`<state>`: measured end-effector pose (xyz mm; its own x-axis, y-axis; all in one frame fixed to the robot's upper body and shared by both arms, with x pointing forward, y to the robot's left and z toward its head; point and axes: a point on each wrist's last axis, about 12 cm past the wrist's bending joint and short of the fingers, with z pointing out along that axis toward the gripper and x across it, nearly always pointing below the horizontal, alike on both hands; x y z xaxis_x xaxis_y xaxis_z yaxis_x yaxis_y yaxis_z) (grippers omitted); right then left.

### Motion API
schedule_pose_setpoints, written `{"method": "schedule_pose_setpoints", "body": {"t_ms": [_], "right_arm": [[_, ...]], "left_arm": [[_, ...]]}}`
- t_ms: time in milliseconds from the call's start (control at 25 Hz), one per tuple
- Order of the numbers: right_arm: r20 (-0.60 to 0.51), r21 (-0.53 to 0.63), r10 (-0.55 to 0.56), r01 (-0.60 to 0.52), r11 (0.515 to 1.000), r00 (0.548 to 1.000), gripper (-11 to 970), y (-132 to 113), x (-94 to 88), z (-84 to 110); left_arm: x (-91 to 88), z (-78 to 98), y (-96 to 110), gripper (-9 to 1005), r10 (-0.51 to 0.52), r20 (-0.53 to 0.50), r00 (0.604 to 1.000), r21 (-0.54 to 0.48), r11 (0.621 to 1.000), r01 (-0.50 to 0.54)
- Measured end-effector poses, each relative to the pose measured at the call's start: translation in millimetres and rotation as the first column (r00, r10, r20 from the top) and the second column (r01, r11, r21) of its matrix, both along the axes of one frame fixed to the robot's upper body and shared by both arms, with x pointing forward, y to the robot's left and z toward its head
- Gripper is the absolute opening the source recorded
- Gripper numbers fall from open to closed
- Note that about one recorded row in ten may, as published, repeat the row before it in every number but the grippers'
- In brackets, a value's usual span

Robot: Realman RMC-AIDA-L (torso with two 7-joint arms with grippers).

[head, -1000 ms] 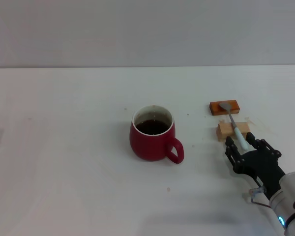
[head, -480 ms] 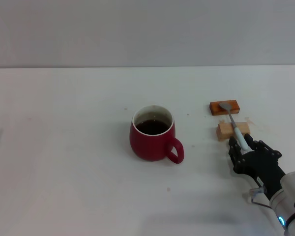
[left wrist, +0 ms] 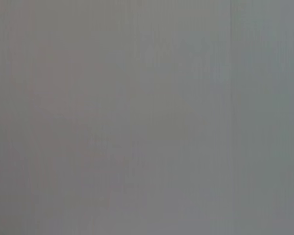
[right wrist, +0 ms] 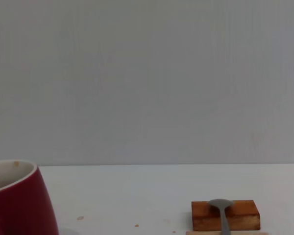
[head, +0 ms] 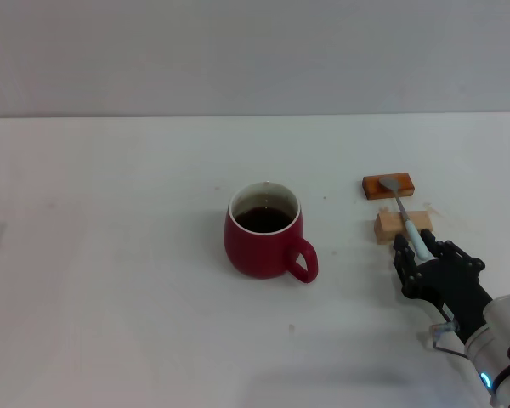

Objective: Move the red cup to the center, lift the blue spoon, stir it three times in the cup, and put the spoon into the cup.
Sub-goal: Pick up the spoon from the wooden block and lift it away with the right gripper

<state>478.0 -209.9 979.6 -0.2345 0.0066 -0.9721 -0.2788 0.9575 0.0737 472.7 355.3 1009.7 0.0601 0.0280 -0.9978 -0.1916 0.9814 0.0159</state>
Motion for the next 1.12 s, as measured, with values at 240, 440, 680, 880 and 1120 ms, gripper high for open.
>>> {"method": "schedule_pose_setpoints", "body": {"t_ms": [240, 440, 680, 880, 1120], "right_arm": [[0.000, 0.001, 0.001, -0.001, 1.000, 1.000, 356, 0.4, 0.0, 0.2], [-0.006, 0.005, -0.005, 0.005, 1.000, 1.000, 268, 0.3, -0.7, -0.6], [-0.016, 0.002, 0.001, -0.001, 1.000, 1.000, 144, 1.2, -0.7, -1.4], [-0.007, 0.001, 0.010, -0.010, 1.000, 1.000, 135, 4.6, -2.0, 0.1], [0.003, 0.005, 0.014, -0.014, 1.000, 1.000, 131, 7.2, -2.2, 2.1]], "left_arm": [[0.2, -0.1, -0.1, 845, 0.000, -0.001, 1.000, 0.000, 1.000, 0.000], [0.0, -0.5, -0.3, 845, 0.000, -0.003, 1.000, -0.002, 1.000, 0.000], [-0.9, -1.4, 0.6, 845, 0.002, -0.010, 1.000, -0.002, 1.000, -0.002], [-0.7, -1.3, 0.6, 845, 0.002, -0.009, 1.000, -0.002, 1.000, -0.002], [0.5, -1.1, -0.4, 845, 0.000, -0.009, 1.000, -0.003, 1.000, 0.000]]}}
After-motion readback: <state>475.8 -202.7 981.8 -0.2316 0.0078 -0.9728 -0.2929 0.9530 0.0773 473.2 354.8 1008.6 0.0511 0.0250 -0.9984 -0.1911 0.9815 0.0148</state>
